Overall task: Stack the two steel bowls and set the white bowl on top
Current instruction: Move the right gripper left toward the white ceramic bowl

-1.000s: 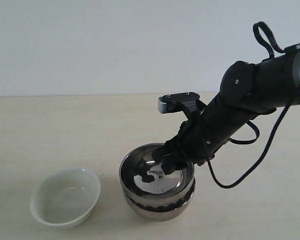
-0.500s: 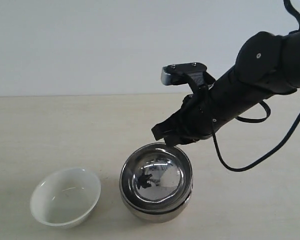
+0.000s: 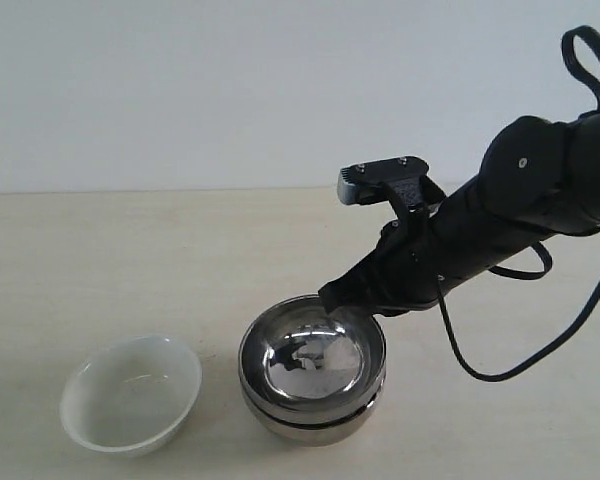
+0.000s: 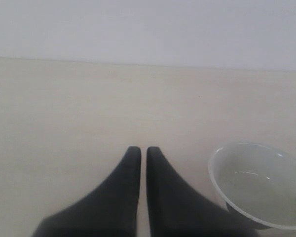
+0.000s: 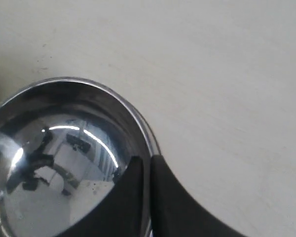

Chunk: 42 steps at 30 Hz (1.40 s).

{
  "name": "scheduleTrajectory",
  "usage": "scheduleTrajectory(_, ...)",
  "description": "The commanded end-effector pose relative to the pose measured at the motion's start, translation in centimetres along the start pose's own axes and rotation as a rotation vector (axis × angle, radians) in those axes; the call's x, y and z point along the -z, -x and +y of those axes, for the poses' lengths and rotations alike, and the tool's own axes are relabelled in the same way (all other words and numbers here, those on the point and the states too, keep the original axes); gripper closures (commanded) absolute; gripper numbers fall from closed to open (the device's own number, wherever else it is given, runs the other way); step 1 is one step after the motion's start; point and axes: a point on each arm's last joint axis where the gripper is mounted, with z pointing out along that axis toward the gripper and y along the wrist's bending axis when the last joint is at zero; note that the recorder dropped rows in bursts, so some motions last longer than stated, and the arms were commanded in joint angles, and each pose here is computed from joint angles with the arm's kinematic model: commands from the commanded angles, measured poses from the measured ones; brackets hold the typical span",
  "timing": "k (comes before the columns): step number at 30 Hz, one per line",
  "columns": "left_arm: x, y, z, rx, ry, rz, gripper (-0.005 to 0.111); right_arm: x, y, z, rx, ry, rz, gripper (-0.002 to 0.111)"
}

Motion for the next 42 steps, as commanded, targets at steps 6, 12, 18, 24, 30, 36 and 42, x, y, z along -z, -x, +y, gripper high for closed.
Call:
scheduleTrajectory(6,0.0,0.0,0.0,0.004,-0.005,-0.009,0.103,-0.1,-0.3,0.1,-0.001,0.007,0.012,0.108)
scheduleTrajectory(12,0.0,0.0,0.0,0.004,-0.005,-0.009,0.103,-0.1,-0.5,0.4,0.018,0.021,0.036,0.108)
scheduleTrajectory(18,0.0,0.0,0.0,0.004,-0.005,-0.009,0.103,-0.6,-0.6,3.6,0.124,0.061,0.016,0.108)
scheduleTrajectory(24,0.0,0.0,0.0,0.004,-0.005,-0.009,0.103,-1.9,-1.0,7.0,0.205,0.086,-0.021,0.108)
scheduleTrajectory(30,0.0,0.0,0.0,0.004,-0.005,-0.009,0.103,-4.7,-2.5,7.8,0.222,0.089,0.047,0.108)
scheduleTrajectory(36,0.0,0.0,0.0,0.004,-0.005,-0.009,0.103,-5.7,-3.4,8.1,0.227,0.098,0.100,0.108)
scheduleTrajectory(42,0.0,0.0,0.0,0.004,-0.005,-0.009,0.103,-5.6,-4.0,8.2,0.233,0.125,0.168,0.108)
